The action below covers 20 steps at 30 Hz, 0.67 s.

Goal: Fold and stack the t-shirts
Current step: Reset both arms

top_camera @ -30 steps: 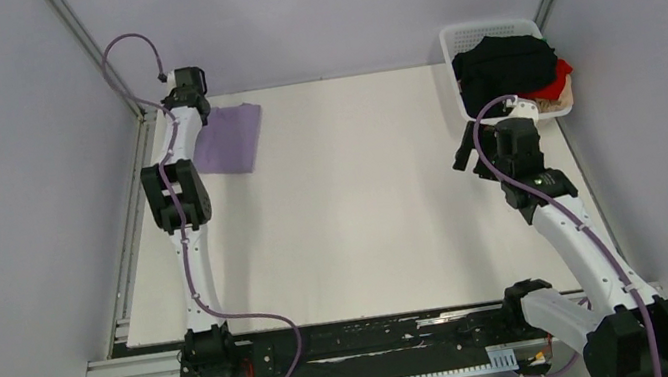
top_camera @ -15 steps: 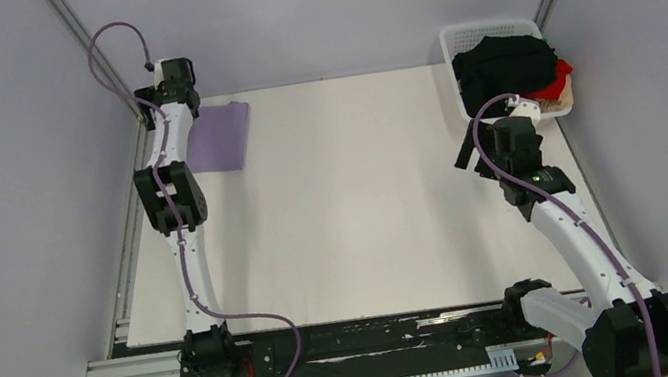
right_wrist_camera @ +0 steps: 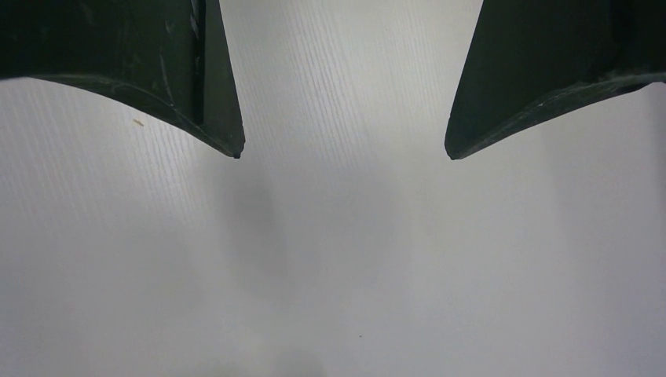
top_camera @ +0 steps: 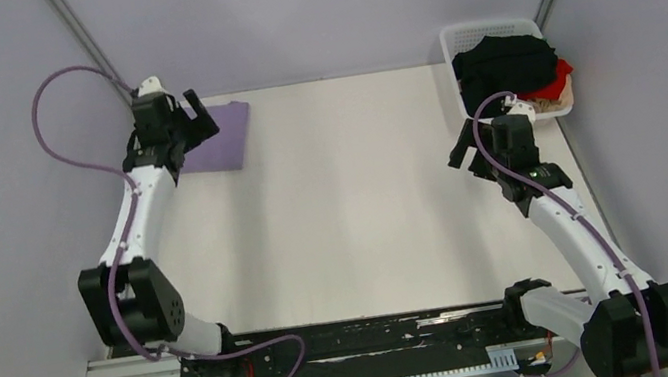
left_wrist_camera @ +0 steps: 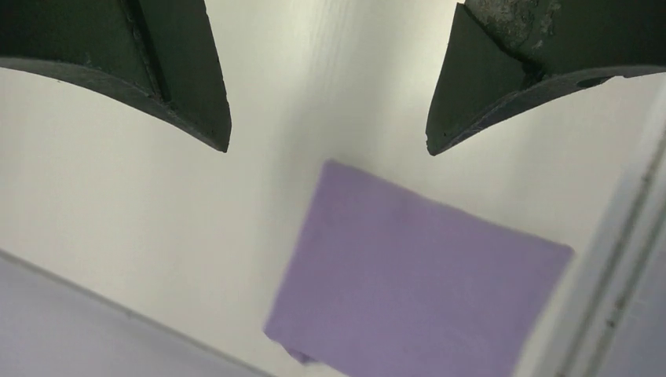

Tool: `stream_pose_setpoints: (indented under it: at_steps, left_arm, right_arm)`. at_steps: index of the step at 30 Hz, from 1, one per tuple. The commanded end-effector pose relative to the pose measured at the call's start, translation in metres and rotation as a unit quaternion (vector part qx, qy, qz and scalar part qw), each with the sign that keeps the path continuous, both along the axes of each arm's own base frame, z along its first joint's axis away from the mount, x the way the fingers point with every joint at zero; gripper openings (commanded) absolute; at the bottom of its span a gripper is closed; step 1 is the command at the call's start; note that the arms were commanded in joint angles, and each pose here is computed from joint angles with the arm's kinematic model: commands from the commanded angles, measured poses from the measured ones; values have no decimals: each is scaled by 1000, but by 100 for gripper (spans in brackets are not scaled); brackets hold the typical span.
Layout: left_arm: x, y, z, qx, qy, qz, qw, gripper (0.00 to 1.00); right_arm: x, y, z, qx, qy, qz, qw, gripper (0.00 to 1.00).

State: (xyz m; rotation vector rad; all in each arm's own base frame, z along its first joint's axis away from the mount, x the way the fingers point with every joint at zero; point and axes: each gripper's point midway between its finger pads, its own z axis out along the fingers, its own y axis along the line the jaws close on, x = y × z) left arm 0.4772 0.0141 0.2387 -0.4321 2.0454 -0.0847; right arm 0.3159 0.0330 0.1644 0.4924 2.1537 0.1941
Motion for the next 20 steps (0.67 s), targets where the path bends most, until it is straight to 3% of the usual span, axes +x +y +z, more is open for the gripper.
stream_pose_setpoints:
  at_steps: [1,2,5,8,15,20]
  left_arm:
    - [-59,-91,-23,-85,-12,-136,987,100]
    - [-79,-102,-53,-93,18,-149,984,100]
    - [-136,-151,-79,-144,51,-215,965,100]
    - [-186,-164,-118,-167,106,-222,955,100]
    - [-212,-139,-112,-118,99,-191,970,100]
    - [-215,-137,-89,-123,67,-193,971,100]
  right_arm:
    - [4,8,10,31,-30,6,999,100]
    - [3,10,8,35,-31,7,999,100]
    - [-1,7,-4,40,-40,-7,998,100]
    - [-8,6,-24,45,-32,-14,998,100]
    - [-20,10,-51,64,-6,-15,998,100]
    - [-18,9,-45,54,-32,-5,998,100]
